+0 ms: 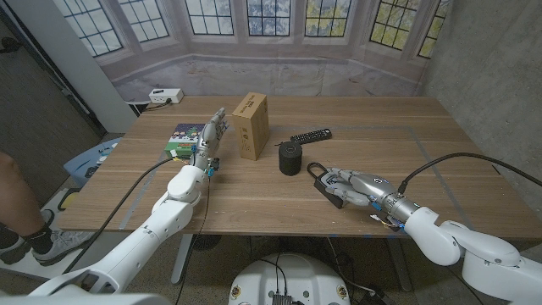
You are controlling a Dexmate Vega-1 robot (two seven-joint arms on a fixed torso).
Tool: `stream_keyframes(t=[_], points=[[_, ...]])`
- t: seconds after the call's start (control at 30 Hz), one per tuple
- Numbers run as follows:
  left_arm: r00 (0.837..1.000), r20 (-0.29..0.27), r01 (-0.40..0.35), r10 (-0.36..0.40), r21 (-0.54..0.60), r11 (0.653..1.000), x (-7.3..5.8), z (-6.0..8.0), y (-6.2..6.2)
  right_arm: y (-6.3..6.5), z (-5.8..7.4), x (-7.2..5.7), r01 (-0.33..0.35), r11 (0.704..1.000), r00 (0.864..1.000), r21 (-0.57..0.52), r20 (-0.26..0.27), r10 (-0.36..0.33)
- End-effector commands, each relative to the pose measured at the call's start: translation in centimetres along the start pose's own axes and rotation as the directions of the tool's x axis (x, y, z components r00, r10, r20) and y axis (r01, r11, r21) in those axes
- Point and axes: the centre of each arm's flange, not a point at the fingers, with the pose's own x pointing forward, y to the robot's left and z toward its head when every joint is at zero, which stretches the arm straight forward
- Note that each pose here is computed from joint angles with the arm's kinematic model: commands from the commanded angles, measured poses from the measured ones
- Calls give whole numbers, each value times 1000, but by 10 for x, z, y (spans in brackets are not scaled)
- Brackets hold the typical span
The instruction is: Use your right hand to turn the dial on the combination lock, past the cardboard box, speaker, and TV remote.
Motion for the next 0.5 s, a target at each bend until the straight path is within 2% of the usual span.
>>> stream_keyframes(t=[0.03, 0.4, 0.5], points=[[1000, 5, -3, 3, 0, 1000, -3, 1, 1, -6, 3, -2, 22, 1000, 1000, -2, 13, -22], [1000, 2, 3, -3, 3, 1000, -5, 2, 2, -14, 4, -3, 52, 999, 998, 4, 19, -52], [1000, 3, 4, -4, 6, 1000, -5, 2, 4, -17, 4, -3, 77, 996, 997, 44, 19, -78]])
